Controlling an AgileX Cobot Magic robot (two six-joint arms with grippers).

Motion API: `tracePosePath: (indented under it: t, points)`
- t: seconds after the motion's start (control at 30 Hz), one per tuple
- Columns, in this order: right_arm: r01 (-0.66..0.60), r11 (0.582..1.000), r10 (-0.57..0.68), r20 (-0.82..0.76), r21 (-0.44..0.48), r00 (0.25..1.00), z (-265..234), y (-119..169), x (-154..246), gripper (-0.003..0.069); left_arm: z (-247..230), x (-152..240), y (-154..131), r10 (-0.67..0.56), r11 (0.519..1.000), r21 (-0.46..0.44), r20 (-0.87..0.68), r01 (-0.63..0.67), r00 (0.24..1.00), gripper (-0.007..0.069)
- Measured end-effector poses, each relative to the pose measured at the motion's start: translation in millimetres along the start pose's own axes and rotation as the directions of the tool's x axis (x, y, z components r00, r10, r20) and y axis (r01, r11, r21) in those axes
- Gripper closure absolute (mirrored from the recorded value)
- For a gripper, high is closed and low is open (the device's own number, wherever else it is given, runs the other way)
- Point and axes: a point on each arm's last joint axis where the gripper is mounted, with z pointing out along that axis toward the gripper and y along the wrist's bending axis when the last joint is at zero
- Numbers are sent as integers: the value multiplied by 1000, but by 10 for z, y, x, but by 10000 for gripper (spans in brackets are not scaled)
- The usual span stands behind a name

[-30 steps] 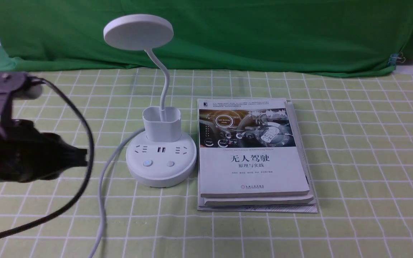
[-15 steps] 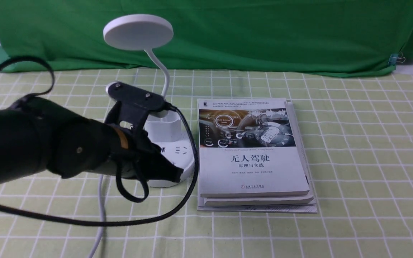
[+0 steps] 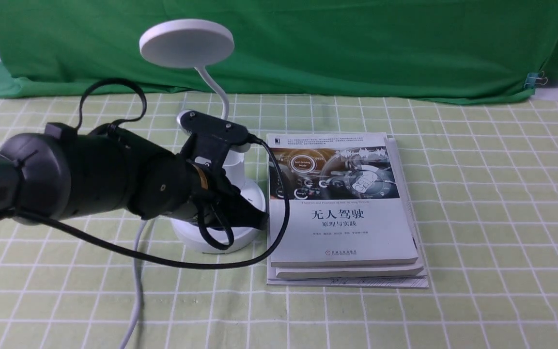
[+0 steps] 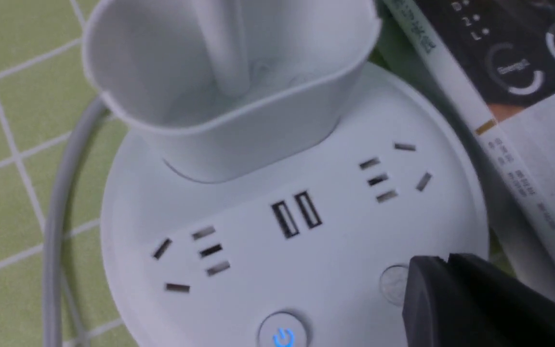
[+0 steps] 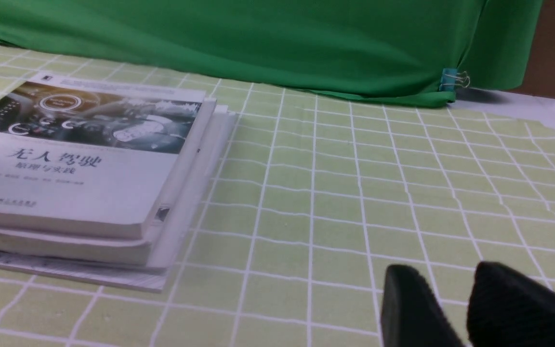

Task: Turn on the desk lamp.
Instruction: Use the left arm to press the button switch on the lamp holder

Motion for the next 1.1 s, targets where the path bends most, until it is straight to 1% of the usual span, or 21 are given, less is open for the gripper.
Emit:
tracePosePath:
  t: [0.17,0.37,0.63,0.97,1.1]
  points:
    - [0,1000,0,0,0,1000,0,0,0,415,4,2,104,-45,999,-16,-1,45,999,606]
    - [0,1000,0,0,0,1000,0,0,0,415,17,4,102,-61,998,-13,1,61,998,606]
    - [0,1000,0,0,0,1000,0,0,0,415,154,52,100,-83,996,-9,-14,83,996,606]
    - [0,1000,0,0,0,1000,0,0,0,415,154,39,99,-90,996,-7,0,90,996,606]
    - [0,1000,0,0,0,1000,0,0,0,415,154,39,99,-69,998,-7,0,69,998,606]
